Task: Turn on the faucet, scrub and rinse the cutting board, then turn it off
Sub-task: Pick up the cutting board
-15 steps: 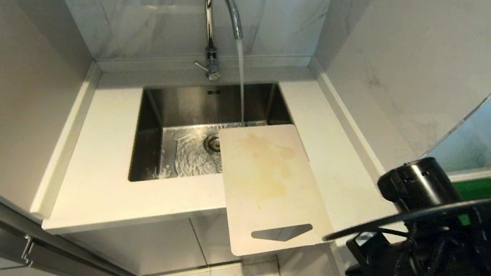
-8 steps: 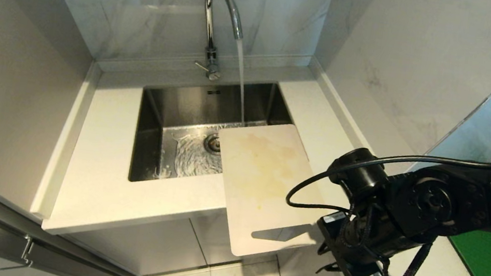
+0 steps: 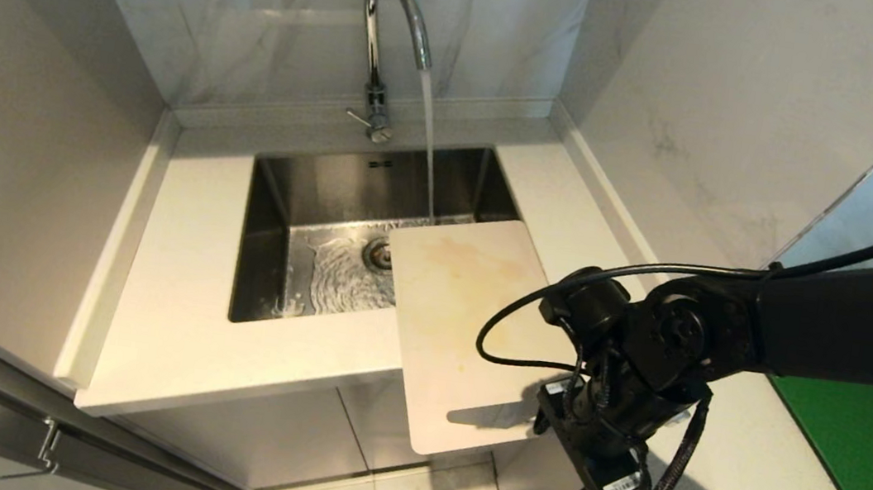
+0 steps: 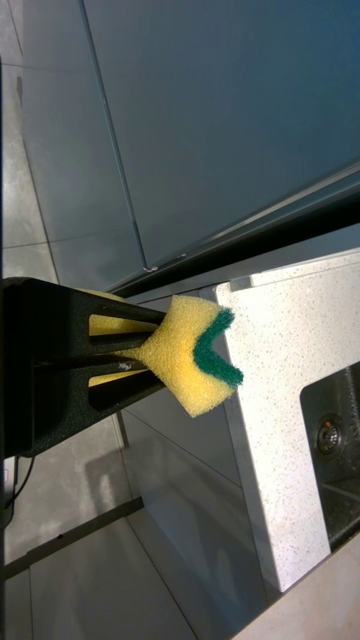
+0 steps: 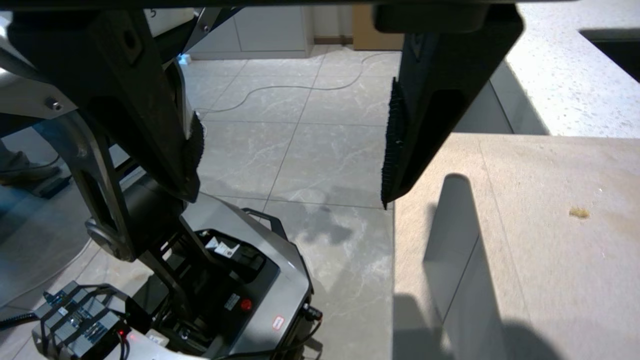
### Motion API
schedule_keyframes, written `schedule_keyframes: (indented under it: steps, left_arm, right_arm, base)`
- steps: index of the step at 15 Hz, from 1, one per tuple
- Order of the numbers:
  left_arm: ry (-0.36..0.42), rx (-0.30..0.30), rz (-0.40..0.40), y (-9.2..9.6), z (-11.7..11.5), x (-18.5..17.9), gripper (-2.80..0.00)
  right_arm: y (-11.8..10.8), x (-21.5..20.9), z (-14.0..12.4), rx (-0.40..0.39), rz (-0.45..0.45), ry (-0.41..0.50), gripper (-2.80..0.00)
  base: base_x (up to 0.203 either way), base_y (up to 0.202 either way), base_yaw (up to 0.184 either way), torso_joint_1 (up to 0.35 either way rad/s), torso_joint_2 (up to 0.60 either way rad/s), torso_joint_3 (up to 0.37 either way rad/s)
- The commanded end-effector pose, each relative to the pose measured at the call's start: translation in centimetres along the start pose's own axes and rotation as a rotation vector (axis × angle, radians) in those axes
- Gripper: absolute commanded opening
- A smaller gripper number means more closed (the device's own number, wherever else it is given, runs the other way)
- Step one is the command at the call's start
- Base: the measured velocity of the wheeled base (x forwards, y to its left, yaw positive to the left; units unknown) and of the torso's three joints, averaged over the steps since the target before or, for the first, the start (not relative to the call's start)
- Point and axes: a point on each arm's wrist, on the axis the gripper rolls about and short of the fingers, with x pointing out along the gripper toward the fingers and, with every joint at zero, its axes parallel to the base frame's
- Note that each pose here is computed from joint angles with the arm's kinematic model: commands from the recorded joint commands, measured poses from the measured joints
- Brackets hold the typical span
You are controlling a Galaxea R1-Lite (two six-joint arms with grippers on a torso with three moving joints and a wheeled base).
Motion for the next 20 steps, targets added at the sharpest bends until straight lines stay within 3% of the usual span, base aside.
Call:
schedule_keyframes:
  steps: [1, 12, 20]
  left_arm:
    - [-0.003, 0.0, 0.001, 0.0, 0.0, 0.0, -2.8]
    - [-0.002, 0.0, 0.001, 0.0, 0.0, 0.0, -2.8]
    - [-0.002, 0.0, 0.0, 0.0, 0.0, 0.0, -2.8]
  right_arm:
    - [1.2, 1.5, -0.6, -0.009, -0.031, 0.007, 0.0]
    - [2.9, 5.0, -1.4, -0.023, -0.102, 0.01, 0.0]
    - [3.4, 5.3, -0.7, -0.009, -0.093, -0.016, 0.0]
  base:
    - [0.0, 0.0, 0.0, 0.0, 0.0, 0.0]
    - [0.0, 0.0, 0.0, 0.0, 0.0, 0.0]
    - [0.0, 0.0, 0.0, 0.0, 0.0, 0.0]
